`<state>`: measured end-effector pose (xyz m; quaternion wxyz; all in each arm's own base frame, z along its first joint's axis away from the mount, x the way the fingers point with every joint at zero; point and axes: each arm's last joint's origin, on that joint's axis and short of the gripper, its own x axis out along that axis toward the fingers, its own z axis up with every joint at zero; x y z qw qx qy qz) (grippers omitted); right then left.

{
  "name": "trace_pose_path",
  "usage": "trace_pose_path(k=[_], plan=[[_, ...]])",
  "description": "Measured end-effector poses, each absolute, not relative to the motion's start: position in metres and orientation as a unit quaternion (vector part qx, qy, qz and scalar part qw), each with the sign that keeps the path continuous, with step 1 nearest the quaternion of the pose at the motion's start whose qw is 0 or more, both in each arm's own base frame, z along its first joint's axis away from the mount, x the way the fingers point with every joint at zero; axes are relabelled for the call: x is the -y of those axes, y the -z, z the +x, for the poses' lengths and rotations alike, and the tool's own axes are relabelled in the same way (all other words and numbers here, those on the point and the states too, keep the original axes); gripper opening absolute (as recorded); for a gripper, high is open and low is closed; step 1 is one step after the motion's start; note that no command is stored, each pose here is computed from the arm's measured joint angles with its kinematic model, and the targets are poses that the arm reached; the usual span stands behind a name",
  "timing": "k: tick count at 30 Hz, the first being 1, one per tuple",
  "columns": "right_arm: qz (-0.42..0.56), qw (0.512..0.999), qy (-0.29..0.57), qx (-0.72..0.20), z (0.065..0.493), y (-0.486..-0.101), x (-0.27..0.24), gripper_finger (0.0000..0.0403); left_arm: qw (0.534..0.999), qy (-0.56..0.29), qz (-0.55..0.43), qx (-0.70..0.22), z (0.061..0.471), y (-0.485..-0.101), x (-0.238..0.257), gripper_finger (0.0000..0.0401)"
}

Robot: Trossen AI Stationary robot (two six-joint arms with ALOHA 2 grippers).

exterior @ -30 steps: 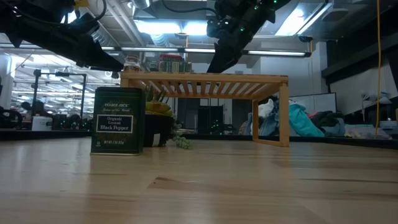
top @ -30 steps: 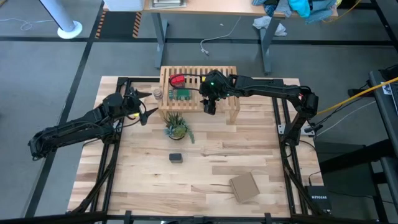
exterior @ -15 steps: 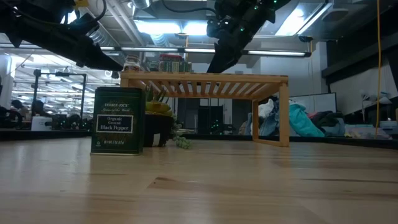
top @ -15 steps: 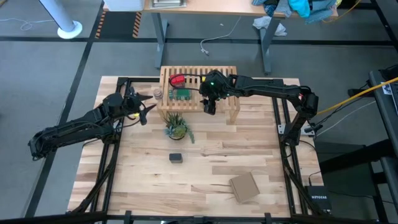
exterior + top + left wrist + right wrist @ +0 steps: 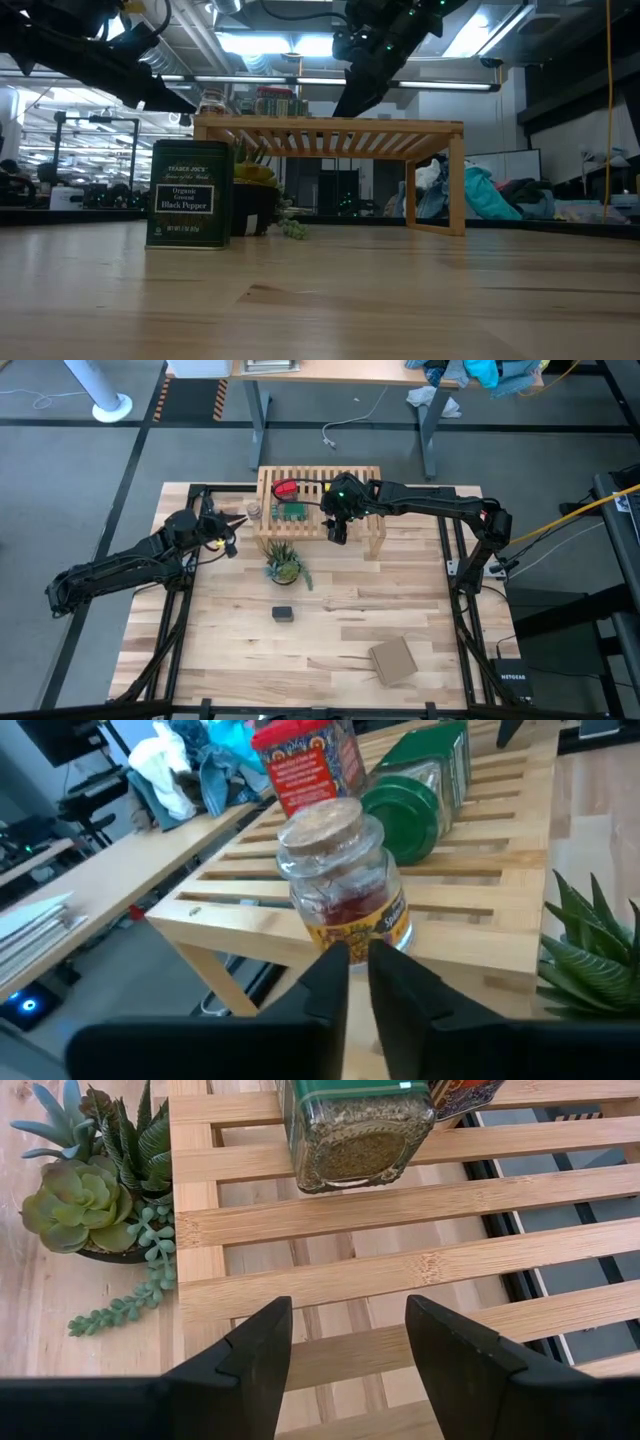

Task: Shelf spices
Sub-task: Put the green seasoning bottle on the shelf

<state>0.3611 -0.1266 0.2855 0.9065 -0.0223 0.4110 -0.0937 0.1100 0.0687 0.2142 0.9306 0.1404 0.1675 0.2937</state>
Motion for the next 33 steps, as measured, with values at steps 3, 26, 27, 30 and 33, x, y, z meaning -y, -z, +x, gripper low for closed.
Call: trace_pose_path(k=[3, 26, 27, 30, 33], plan=[[-0.022, 0.907, 0.094, -0.411, 0.361, -0.285, 0.127, 0.0202, 0.931, -0.297, 0.146, -0.151, 0.111, -0.218, -0.069, 0.0013], [-0.025, 0.911, 0.096, -0.400, 0.363, -0.287, 0.127, 0.0202, 0.935, -0.278, 0.136, -0.172, 0.131, -0.207, -0.080, 0.0003], [-0.026, 0.913, 0.096, -0.396, 0.363, -0.288, 0.128, 0.0202, 0.936, -0.274, 0.137, -0.172, 0.133, -0.207, -0.081, 0.0002], [-0.028, 0.916, 0.098, -0.388, 0.364, -0.289, 0.128, 0.0202, 0.937, -0.270, 0.137, -0.172, 0.138, -0.205, -0.084, 0.0003], [-0.036, 0.916, 0.094, -0.388, 0.365, -0.289, 0.128, 0.0202, 0.936, -0.268, 0.143, -0.178, 0.140, -0.203, -0.085, 0.0004]])
